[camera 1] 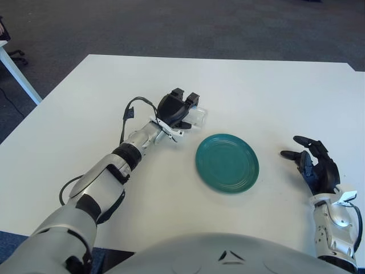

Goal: Put the bottle into the plate.

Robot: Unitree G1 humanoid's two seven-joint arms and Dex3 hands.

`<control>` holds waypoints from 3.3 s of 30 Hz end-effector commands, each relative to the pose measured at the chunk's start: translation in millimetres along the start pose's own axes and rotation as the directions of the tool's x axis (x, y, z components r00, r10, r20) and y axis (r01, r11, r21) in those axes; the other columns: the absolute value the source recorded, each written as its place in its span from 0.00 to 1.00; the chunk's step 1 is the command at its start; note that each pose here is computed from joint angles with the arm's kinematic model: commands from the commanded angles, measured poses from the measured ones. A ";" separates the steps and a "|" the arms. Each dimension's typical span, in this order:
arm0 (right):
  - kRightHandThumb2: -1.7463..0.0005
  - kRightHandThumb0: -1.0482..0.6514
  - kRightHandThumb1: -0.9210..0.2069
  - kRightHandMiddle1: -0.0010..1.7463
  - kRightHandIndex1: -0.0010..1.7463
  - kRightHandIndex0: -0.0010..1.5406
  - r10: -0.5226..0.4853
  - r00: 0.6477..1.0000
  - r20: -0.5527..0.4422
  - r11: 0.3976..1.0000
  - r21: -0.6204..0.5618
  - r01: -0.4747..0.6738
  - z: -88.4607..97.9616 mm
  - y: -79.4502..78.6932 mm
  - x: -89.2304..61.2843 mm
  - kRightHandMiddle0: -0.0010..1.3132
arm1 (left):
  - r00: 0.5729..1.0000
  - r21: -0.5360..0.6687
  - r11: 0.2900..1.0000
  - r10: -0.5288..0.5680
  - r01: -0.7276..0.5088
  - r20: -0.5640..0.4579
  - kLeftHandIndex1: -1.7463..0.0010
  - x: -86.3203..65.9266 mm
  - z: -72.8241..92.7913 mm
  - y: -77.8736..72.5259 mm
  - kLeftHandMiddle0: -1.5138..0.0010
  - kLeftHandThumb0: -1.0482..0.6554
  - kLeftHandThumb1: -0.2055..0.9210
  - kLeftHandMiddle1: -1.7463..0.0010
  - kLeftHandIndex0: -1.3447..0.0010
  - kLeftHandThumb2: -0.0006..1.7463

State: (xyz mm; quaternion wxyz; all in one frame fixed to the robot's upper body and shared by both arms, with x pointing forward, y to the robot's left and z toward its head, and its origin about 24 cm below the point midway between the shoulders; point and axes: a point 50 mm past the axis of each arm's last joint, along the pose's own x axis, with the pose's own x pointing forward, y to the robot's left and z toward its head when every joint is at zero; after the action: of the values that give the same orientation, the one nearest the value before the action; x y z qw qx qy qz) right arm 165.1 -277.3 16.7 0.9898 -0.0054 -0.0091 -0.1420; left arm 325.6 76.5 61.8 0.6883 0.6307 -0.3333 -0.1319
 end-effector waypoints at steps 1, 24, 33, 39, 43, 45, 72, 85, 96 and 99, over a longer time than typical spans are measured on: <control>0.67 0.31 0.02 0.57 0.52 0.37 0.000 1.000 0.006 1.000 0.006 0.000 0.0 2.9 0.8 0.22 | 1.000 0.031 1.000 0.002 -0.002 -0.012 0.00 -3.8 -3.4 5.5 0.28 0.36 0.52 0.00 0.59 0.70; 0.67 0.31 0.02 0.57 0.52 0.37 0.000 1.000 0.005 1.000 0.007 0.000 -1.6 6.8 0.4 0.22 | 0.987 0.033 0.992 0.120 -0.124 0.110 0.00 -12.1 33.3 40.6 0.27 0.35 0.50 0.00 0.58 0.72; 0.67 0.31 0.02 0.57 0.52 0.37 0.000 1.000 0.005 1.000 0.007 0.000 -2.3 8.4 0.6 0.22 | 0.971 -0.074 0.988 0.149 -0.138 0.186 0.00 -10.6 54.7 56.6 0.29 0.36 0.53 0.00 0.59 0.70; 0.67 0.31 0.02 0.57 0.52 0.37 0.000 1.000 0.004 1.000 0.007 0.000 -3.0 9.8 1.0 0.22 | 0.962 -0.164 0.982 0.131 -0.093 0.239 0.00 -9.9 70.3 64.8 0.28 0.36 0.55 0.00 0.61 0.68; 0.67 0.31 0.02 0.57 0.52 0.37 0.001 1.000 0.004 1.000 0.007 -0.001 -3.1 11.0 1.2 0.22 | 0.945 -0.190 0.979 0.131 -0.076 0.299 0.00 -14.9 89.8 60.2 0.27 0.36 0.58 0.00 0.63 0.65; 0.67 0.31 0.02 0.57 0.52 0.37 0.001 1.000 0.005 1.000 0.008 -0.001 -3.1 11.8 1.3 0.22 | 0.937 -0.195 0.978 0.129 -0.068 0.323 0.00 -17.2 98.4 57.9 0.26 0.37 0.60 0.00 0.64 0.64; 0.67 0.31 0.02 0.57 0.52 0.37 0.001 1.000 0.007 1.000 0.007 -0.001 -3.8 19.7 1.6 0.22 | 0.906 -0.233 0.972 0.088 0.012 0.414 0.00 -18.7 111.3 42.5 0.29 0.38 0.69 0.00 0.69 0.56; 0.67 0.31 0.02 0.57 0.52 0.37 0.002 1.000 0.007 1.000 0.007 -0.002 -3.8 21.5 1.9 0.22 | 0.917 -0.254 0.967 0.093 0.010 0.388 0.00 -21.3 113.8 36.0 0.30 0.38 0.67 0.00 0.68 0.58; 0.67 0.31 0.02 0.57 0.52 0.37 0.002 1.000 0.008 1.000 0.007 -0.002 -3.8 23.1 1.4 0.22 | 0.941 -0.305 0.952 0.073 0.033 0.330 0.00 -17.8 108.2 19.2 0.30 0.37 0.60 0.00 0.64 0.64; 0.67 0.31 0.02 0.57 0.52 0.37 0.002 1.000 0.008 1.000 0.007 -0.002 -3.6 23.4 1.0 0.22 | 0.940 -0.314 0.948 0.052 0.060 0.337 0.00 -17.2 107.5 17.2 0.30 0.37 0.58 0.00 0.63 0.65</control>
State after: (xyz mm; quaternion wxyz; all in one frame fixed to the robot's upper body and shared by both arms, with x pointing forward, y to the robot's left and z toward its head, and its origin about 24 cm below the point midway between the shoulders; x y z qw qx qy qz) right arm 172.2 -258.9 14.0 0.9898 -0.0064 -0.0163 -0.1417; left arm 236.3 4.8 69.4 0.7119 0.4802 -0.4225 -0.2899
